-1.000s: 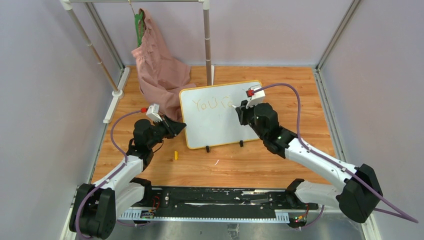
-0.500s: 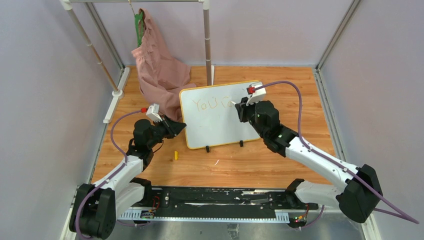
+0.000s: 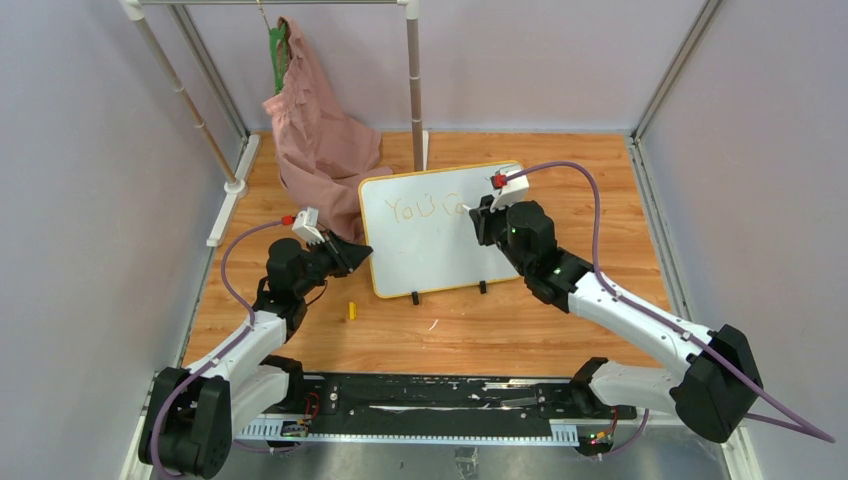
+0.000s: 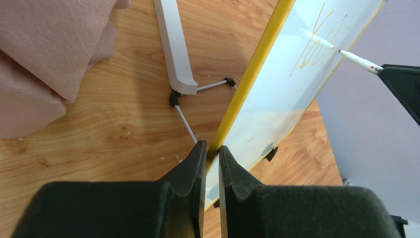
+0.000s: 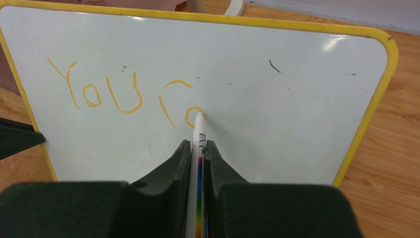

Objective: Write a sentence on the whiteboard

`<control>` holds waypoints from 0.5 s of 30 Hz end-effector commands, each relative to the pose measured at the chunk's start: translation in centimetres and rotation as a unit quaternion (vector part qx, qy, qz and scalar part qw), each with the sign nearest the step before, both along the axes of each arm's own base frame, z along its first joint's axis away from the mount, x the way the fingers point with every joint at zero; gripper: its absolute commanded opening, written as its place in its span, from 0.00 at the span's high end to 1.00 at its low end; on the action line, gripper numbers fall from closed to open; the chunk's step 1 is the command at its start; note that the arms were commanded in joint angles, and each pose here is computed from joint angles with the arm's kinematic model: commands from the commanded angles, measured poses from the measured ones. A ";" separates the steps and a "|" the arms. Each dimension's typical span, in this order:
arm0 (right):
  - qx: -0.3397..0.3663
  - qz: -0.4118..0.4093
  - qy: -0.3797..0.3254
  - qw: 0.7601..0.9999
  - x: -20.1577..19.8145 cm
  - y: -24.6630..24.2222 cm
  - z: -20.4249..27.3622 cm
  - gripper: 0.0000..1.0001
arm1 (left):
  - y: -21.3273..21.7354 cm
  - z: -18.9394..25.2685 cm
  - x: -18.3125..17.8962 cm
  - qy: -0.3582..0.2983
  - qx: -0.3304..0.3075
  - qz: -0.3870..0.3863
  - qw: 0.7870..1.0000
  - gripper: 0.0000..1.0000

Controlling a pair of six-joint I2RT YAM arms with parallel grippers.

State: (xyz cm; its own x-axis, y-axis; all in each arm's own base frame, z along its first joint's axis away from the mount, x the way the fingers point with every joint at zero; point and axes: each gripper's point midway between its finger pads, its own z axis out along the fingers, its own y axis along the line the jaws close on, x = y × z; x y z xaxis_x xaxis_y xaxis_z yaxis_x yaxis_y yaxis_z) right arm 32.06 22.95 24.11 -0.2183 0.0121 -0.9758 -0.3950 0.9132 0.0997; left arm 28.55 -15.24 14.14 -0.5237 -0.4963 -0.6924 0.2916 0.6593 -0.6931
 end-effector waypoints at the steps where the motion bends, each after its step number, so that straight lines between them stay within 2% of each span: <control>1: -0.003 -0.014 0.001 1.000 0.4 -0.7 0.0 1.00 | -0.2 1.2 0.0 -0.026 -0.004 -0.004 1.000 1.00; 15: -0.013 -0.015 0.022 1.000 0.1 -0.8 -1.6 1.00 | -0.2 1.2 0.0 -0.026 -0.004 -0.004 1.000 1.00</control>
State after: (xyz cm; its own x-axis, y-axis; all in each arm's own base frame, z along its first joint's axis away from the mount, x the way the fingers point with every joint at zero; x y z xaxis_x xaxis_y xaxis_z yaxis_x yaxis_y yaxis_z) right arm 31.98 22.87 23.67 -0.2296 0.0038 -0.9733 -0.3933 0.9144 0.0964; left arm 28.54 -15.24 14.24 -0.5214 -0.4968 -0.6939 0.2939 0.6588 -0.6925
